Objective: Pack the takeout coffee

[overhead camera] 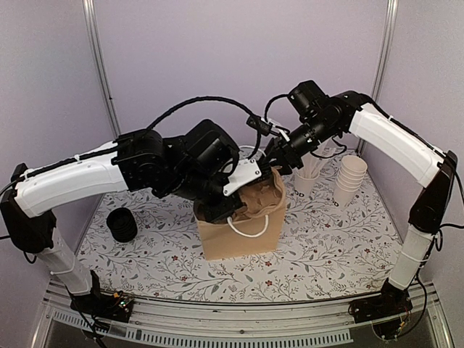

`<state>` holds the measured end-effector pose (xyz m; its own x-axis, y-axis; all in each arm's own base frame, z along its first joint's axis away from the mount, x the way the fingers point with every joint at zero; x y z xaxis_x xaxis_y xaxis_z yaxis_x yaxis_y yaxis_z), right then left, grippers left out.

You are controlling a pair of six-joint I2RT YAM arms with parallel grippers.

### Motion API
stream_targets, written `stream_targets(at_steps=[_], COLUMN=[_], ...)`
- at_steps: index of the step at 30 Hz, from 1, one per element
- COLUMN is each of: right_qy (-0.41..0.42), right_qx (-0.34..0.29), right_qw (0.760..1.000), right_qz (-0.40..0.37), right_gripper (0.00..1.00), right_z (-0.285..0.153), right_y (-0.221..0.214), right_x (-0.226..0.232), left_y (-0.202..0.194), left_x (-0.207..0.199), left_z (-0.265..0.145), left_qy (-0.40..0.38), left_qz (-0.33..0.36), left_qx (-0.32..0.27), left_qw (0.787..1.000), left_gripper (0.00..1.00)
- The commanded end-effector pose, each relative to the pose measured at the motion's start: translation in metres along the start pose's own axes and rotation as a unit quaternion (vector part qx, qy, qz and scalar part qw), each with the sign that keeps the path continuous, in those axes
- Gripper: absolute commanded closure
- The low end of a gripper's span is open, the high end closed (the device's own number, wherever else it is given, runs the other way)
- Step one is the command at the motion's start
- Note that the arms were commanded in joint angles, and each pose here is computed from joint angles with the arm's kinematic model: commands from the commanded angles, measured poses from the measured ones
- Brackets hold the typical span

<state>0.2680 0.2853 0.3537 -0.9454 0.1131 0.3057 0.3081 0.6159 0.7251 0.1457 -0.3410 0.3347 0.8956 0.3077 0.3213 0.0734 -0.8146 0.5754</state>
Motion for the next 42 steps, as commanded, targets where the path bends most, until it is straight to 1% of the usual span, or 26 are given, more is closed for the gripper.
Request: stream_targets(at_steps=[1,3,7,13,16,21,29,37,42], right_qy=[-0.055,-0.071,-0.1,-0.119,-0.116,-0.081,-0.018,-0.051,-0.085], right_qx=[0.025,0.041,0.056,0.039,0.042,0.048,0.027,0.059,0.074], right_qw=[0.998,0.997,0.993,0.991,0.992,0.995,0.999,0.996,0.993], right_qz=[-0.003,-0.003,-0.01,-0.037,-0.035,-0.014,0.009,0.033,0.039], right_gripper=[0.51,0.44,0.38,0.3,0.29,0.27,0.26,0.25,0.25], right_z=[-0.015,-0.015,-0.021,-0.038,-0.037,-0.022,-0.011,0.02,0.021], right_y=[-0.005,-0.011,-0.018,-0.012,-0.013,-0.012,-0.002,-0.006,-0.011], right_x=[0.009,0.007,0.009,0.022,0.021,0.013,0.011,-0.005,-0.01], left_y=[-0.001,-0.002,-0.007,-0.008,-0.006,-0.005,-0.004,-0.002,-0.008], left_x=[-0.001,-0.001,-0.003,-0.006,-0.005,-0.002,-0.002,-0.001,0.002], left_z=[-0.011,-0.013,-0.009,-0.003,-0.004,-0.005,-0.006,-0.006,-0.004], left_qy=[-0.002,-0.003,-0.013,-0.02,-0.019,-0.009,-0.011,-0.001,0.017], left_qz=[0.003,0.004,0.003,0.004,0.002,0.0,-0.001,0.004,-0.001], left_qx=[0.005,0.008,0.021,0.033,0.03,0.03,0.026,0.02,0.038], left_qw=[1.0,1.0,1.0,0.999,0.999,1.0,1.0,1.0,0.999], left_gripper=[0.81,0.81,0.81,0.81,0.81,0.81,0.82,0.82,0.83])
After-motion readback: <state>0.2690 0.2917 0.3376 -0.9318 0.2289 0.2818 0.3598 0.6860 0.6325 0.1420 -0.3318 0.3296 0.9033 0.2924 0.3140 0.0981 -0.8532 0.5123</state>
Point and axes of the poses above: each gripper's point midway between its finger pads, its own z axis out along the fingers, its own x axis along the line the jaws close on, y = z × x, the point moved 10 cm from there along -z, back along the fingers, and after that the axes turned 3 degrees about z, right-handed, at the moved point
